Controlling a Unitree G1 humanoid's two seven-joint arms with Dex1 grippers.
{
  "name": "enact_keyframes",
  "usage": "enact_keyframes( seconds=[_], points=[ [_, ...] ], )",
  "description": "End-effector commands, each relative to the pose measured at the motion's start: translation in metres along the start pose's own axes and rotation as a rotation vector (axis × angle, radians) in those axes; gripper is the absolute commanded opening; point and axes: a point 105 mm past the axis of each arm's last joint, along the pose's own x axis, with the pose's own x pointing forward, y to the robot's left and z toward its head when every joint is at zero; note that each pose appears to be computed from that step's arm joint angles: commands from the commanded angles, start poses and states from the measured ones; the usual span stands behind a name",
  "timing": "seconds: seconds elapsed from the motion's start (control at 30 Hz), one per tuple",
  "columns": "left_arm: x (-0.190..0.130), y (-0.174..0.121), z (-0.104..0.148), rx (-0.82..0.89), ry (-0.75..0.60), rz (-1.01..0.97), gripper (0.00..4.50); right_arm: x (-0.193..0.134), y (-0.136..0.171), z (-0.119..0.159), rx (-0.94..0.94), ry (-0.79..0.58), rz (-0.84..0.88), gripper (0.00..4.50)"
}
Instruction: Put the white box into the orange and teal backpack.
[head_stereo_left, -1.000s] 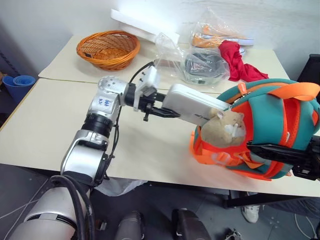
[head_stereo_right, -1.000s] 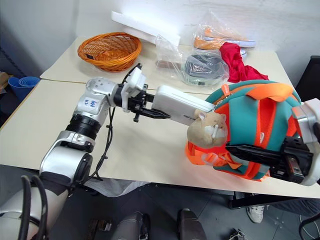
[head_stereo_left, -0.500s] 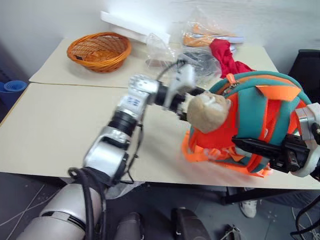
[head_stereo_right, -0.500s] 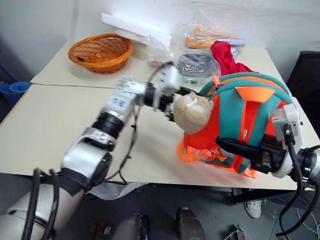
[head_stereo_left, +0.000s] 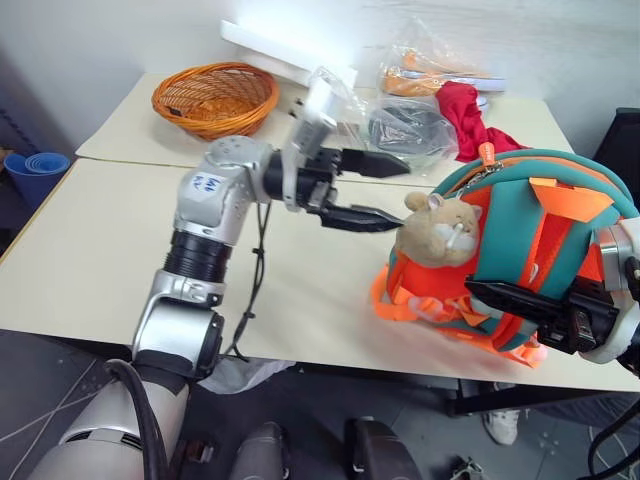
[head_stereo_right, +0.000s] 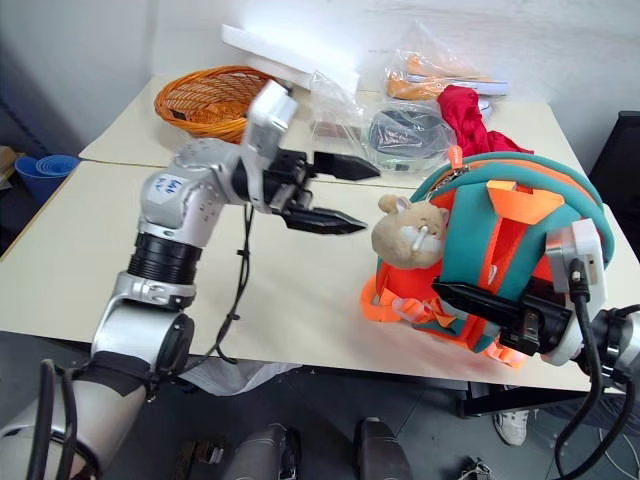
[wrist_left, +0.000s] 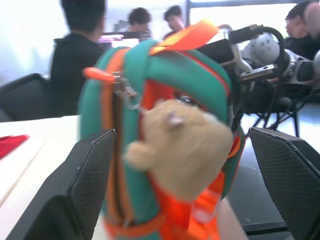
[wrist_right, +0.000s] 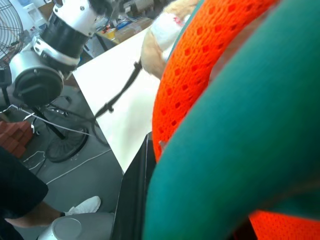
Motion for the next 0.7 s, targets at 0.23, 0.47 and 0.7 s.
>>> enact_keyframes(
  seconds=[0.23,0.47,0.7],
  points=[
    [0.027,0.01,-0.024,0.035,0.119,0.079,3.64,0.003,0.006,0.007,-0.032,-0.063,0.005,0.0],
    [0.018,0.021,-0.027,0.026,0.119,0.127,1.43,0.001,0.006,0.004,-0.024,-0.081,-0.017,0.0],
    [-0.028,0.047,-0.014,0.076,0.165,0.271,0.01,-0.011,0.003,0.003,-0.012,-0.085,-0.068,0.0]
  ],
)
